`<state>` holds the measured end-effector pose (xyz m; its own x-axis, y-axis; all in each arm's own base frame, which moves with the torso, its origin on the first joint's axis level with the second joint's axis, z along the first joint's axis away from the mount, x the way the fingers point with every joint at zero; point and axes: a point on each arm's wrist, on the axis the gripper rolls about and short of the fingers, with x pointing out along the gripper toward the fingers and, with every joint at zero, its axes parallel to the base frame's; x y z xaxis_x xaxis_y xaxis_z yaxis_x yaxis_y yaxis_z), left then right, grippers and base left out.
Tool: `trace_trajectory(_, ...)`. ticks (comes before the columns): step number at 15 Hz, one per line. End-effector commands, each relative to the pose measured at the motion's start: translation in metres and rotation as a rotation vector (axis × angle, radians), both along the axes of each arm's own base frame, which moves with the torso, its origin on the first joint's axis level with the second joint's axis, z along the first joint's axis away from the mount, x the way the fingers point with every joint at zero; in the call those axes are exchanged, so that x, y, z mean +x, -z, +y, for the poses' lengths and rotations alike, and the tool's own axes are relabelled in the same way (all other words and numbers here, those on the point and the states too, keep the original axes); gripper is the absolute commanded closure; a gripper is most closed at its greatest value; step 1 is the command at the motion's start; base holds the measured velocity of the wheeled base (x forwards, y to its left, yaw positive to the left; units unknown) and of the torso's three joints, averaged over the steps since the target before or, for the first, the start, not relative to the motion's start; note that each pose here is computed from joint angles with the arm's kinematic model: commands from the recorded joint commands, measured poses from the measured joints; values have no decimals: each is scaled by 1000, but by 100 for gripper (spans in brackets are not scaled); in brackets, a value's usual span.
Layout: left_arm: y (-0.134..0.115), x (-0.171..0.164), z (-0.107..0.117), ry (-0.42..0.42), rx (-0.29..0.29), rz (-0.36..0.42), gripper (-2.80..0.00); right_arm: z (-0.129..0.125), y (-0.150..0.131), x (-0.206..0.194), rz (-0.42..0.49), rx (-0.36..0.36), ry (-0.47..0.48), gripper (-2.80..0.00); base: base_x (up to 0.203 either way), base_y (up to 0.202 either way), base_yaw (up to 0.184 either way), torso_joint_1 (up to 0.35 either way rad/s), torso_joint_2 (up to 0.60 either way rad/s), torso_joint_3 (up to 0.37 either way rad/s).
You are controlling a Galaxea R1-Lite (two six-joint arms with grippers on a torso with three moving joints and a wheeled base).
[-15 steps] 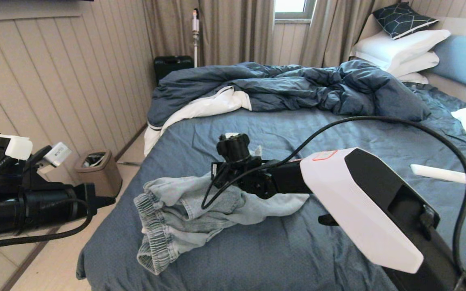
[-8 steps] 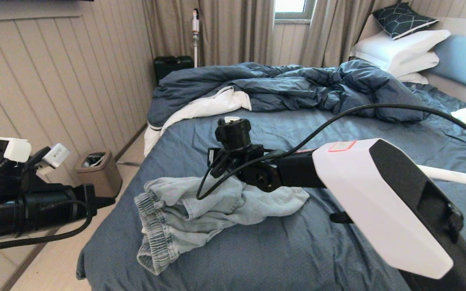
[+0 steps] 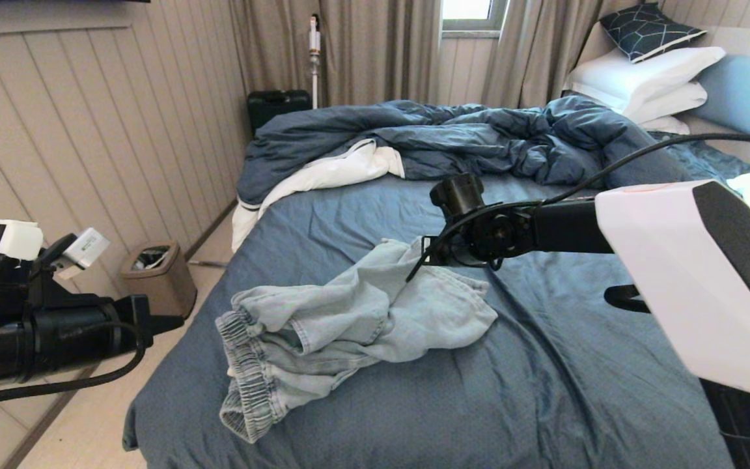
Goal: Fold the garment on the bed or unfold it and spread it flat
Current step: Fold the blue shorts
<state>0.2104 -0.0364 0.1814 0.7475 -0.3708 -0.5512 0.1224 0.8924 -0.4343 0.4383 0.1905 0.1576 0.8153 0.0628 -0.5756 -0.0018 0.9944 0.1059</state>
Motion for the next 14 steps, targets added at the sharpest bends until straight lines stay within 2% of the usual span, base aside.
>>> trace_trajectory(1, 1, 1, 0, -3, -1, 5, 0, 0, 21, 11, 31, -12, 8, 0, 0, 0, 0, 0, 0, 0)
trace_trajectory(5, 3, -4, 1, -8, -2, 10, 0, 11, 53, 21, 43, -21, -8, 0, 0, 0, 0, 0, 0, 0)
trace_trajectory(8, 7, -5, 1, -7, -5, -3, 0, 41, 70, 15, 36, -22, -64, 0, 0, 0, 0, 0, 0, 0)
trace_trajectory(11, 13, -7, 1, -7, -5, -20, 0, 61, 82, 17, -41, 10, -92, 0, 0, 0, 0, 0, 0, 0)
trace_trajectory(14, 18, -10, 2, -3, -7, -39, 0, 68, 73, 22, -162, 64, -85, 0, 0, 0, 0, 0, 0, 0)
